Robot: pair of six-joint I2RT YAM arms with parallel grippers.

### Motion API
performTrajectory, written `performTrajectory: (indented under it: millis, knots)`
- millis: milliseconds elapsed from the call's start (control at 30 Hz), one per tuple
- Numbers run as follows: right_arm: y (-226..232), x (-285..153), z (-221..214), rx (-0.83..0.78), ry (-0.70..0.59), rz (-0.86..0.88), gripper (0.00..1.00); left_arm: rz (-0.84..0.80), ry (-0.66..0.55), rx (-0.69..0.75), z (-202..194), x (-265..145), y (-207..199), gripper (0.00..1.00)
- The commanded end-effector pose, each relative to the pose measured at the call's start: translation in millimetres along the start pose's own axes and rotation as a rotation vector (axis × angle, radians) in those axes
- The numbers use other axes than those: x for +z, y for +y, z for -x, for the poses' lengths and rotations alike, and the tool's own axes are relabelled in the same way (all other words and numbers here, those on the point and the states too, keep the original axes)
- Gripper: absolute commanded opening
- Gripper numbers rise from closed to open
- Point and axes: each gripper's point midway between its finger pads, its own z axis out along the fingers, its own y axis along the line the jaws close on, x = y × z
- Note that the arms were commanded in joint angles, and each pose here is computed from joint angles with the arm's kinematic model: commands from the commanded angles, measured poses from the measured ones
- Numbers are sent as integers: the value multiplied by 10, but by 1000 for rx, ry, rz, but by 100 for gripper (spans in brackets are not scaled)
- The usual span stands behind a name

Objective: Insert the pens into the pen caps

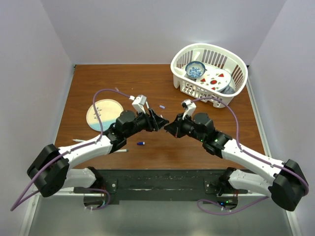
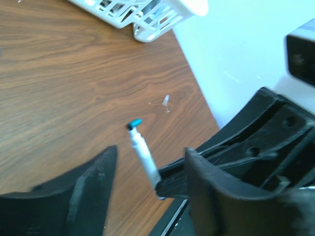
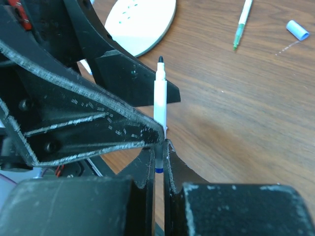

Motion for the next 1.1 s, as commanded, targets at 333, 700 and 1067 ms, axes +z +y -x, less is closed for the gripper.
performTrajectory:
  millis: [333,700,1067]
  knots:
    - [324,-136,-122,49,4,202,38,-219,-34,74,175,-116,-510,0]
    - [462,-225,-12,76,-63,276,34,-349,-5,140,102,-340,-728,0]
    - [535,-270,71,78,-117,323,23,-389,19,96,15,-406,-761,0]
